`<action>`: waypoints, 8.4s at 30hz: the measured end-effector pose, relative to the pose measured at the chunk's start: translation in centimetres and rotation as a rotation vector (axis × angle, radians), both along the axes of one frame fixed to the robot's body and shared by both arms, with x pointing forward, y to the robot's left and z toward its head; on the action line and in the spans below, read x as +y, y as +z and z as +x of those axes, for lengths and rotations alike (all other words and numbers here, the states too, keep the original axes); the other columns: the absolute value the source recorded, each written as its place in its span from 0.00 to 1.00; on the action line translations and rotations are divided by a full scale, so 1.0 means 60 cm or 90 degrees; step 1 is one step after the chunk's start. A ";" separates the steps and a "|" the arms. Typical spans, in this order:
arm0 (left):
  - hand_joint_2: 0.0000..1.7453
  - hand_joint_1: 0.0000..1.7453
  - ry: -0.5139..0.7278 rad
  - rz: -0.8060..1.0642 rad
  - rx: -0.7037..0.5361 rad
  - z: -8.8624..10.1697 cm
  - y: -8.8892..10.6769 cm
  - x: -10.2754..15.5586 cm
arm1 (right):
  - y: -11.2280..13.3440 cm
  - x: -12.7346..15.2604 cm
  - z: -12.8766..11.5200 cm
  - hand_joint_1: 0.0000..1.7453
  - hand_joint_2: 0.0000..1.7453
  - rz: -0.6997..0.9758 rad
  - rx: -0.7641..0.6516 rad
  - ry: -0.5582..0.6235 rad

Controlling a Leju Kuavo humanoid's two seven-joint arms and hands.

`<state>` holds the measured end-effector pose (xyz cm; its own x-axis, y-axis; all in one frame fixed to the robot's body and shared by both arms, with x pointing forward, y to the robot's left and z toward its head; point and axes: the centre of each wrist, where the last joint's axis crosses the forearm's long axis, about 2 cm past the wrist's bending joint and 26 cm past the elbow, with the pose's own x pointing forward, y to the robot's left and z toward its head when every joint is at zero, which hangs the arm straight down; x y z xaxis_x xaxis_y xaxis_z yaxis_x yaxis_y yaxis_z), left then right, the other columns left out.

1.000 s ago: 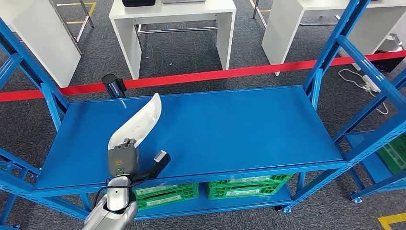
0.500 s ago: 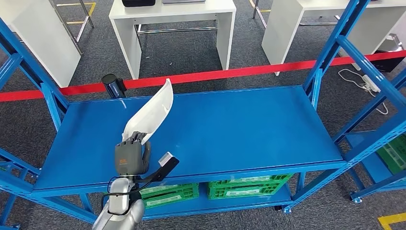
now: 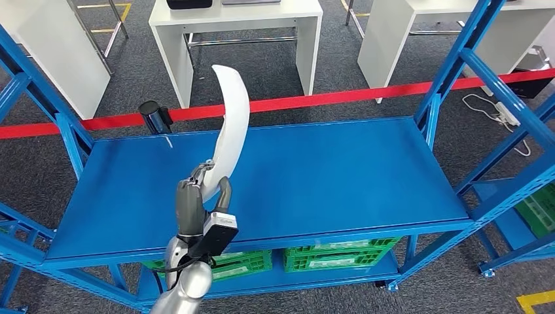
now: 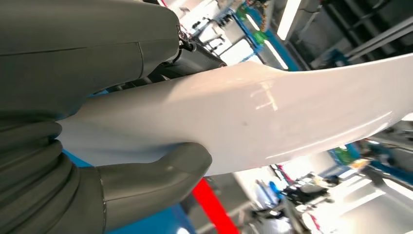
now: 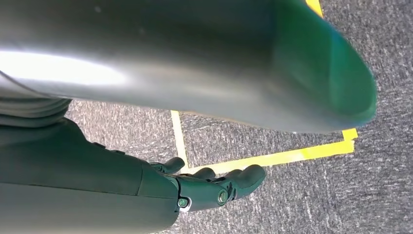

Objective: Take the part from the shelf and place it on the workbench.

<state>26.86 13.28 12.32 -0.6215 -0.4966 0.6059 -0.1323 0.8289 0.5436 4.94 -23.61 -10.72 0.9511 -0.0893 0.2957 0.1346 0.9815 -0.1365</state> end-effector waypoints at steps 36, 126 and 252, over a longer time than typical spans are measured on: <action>1.00 1.00 -0.219 -0.062 -0.069 -0.040 0.047 -0.110 | 0.001 0.007 0.000 0.00 0.00 -0.009 0.000 0.013; 1.00 1.00 -0.245 0.070 0.102 -0.059 -0.040 -0.119 | 0.004 0.024 -0.001 0.00 0.00 -0.028 -0.009 0.007; 1.00 1.00 -0.379 -0.026 0.353 -0.094 -0.108 -0.101 | 0.002 -0.003 -0.003 0.00 0.00 -0.113 0.011 -0.159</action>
<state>21.20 7.21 5.86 -0.3788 -0.1489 0.9134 0.6159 0.6961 0.3689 4.74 -23.79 -10.62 0.9111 -0.2698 0.3117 0.3653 0.8788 -0.3071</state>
